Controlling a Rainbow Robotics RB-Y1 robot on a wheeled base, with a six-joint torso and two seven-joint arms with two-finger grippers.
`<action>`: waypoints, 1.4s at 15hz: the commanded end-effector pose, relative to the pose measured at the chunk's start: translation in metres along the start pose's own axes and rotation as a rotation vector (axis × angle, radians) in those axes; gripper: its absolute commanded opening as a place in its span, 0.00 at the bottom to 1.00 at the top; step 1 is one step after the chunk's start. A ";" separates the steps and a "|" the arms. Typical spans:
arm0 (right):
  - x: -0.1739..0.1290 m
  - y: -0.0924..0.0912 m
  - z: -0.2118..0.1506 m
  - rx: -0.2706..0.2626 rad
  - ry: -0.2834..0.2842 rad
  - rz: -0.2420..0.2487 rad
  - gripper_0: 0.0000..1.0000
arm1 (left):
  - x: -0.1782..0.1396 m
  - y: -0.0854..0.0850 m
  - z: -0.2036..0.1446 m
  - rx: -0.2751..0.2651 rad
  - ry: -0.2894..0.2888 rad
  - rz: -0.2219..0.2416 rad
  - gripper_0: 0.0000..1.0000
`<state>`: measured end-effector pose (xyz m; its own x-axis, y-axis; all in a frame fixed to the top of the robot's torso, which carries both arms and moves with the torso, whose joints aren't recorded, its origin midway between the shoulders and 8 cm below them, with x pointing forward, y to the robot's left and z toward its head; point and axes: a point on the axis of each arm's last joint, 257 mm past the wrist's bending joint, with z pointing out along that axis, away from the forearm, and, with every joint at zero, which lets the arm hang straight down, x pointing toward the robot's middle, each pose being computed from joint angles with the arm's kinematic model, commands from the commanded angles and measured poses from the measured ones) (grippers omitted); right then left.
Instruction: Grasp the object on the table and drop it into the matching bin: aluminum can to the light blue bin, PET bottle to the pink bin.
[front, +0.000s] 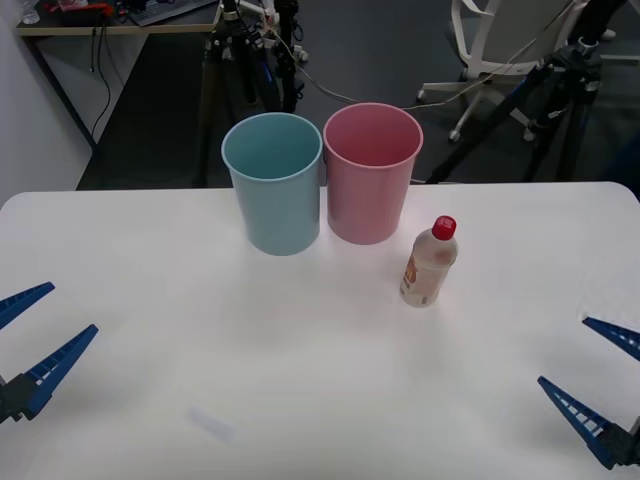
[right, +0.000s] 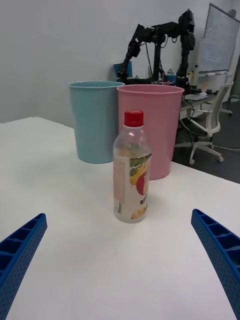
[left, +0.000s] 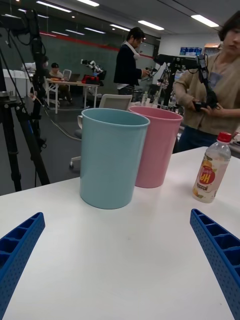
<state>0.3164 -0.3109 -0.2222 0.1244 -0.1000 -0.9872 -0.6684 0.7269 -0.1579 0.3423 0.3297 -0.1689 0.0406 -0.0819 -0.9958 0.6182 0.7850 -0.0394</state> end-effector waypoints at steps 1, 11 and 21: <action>0.015 0.008 0.017 -0.044 0.003 0.018 1.00 | 0.000 0.000 0.000 0.000 0.000 0.000 1.00; 0.056 -0.009 0.094 -0.036 -0.013 -0.009 1.00 | 0.000 0.000 0.000 0.000 0.000 0.000 1.00; 0.069 -0.027 0.158 0.012 -0.037 0.012 1.00 | 0.000 0.000 0.000 0.000 0.000 0.000 1.00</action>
<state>0.4544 -0.2320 -0.2823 0.1429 -0.0634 -0.9877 -0.6665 0.7316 -0.1433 0.3422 0.3297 -0.1689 0.0405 -0.0820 -0.9958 0.6182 0.7850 -0.0395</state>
